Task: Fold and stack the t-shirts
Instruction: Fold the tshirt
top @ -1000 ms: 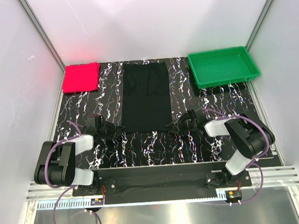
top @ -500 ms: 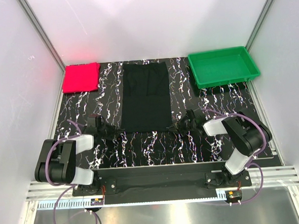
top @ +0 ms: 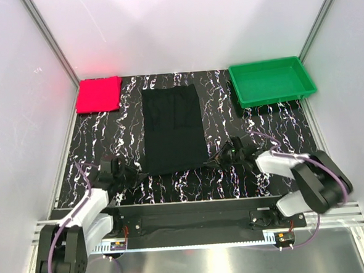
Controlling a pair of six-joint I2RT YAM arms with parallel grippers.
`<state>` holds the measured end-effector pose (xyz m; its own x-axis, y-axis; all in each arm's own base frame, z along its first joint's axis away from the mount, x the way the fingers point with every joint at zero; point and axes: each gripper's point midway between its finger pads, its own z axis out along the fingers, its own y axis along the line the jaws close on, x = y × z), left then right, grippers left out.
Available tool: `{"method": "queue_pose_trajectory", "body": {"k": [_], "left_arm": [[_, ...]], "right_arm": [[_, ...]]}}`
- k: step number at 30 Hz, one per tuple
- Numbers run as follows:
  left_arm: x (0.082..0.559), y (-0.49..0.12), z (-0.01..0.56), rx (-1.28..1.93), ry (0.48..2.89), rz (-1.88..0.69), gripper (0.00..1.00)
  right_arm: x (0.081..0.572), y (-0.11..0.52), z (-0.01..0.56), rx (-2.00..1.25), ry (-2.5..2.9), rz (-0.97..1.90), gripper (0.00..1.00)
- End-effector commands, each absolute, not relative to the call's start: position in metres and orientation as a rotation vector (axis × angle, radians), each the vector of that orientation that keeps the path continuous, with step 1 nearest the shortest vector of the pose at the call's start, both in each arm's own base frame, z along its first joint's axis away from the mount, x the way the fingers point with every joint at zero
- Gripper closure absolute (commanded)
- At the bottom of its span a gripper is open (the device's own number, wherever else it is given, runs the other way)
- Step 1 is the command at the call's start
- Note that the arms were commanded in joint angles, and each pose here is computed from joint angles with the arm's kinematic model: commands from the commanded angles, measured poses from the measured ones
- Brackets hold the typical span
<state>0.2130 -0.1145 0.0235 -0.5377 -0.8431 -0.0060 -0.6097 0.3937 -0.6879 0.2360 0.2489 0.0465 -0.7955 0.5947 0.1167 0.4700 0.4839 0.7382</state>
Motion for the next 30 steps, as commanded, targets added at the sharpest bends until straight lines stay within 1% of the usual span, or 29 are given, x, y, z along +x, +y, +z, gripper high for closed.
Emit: {"method": "queue_pose_trajectory", "body": {"k": [1,5,10,11,12,13,16,17,21,26,30], "left_arm": [[0.196,-0.118,0.023,-1.192,2.355,-0.923,1.0],[0.178,-0.122,0.03,-1.103,2.44,-0.903,1.0],[0.179,-0.127,0.067,-0.939,2.442,-0.899,1.0],[0.174,-0.127,0.072,-0.914,2.466,-0.878,1.0],[0.179,-0.127,0.088,-0.877,2.435,-0.878,1.0],[0.177,-0.123,0.094,-0.856,2.428,-0.843,1.0],[0.171,-0.122,0.11,-0.847,2.397,-0.858,1.0],[0.169,-0.123,0.122,-0.827,2.337,-0.906,1.0],[0.155,-0.125,0.135,-0.807,2.25,-0.999,1.0],[0.139,-0.12,0.145,-0.721,2.285,-0.96,1.0],[0.131,-0.124,0.14,-0.702,2.34,-0.971,1.0]], "right_arm": [[0.206,0.244,0.054,0.828,2.62,1.194,1.0],[0.172,0.242,0.064,0.784,2.648,1.215,1.0],[0.143,0.234,0.069,0.74,2.674,1.2,1.0],[0.138,0.232,0.073,0.728,2.672,1.209,1.0],[0.135,0.231,0.072,0.723,2.676,1.21,1.0],[0.132,0.229,0.074,0.719,2.679,1.21,1.0],[0.128,0.227,0.085,0.673,2.669,1.223,1.0],[0.128,0.226,0.09,0.659,2.653,1.23,1.0],[0.127,0.227,0.106,0.603,2.633,1.242,1.0],[0.116,0.225,0.108,0.532,2.692,1.234,1.0],[0.103,0.219,0.106,0.527,2.725,1.229,1.0]]}}
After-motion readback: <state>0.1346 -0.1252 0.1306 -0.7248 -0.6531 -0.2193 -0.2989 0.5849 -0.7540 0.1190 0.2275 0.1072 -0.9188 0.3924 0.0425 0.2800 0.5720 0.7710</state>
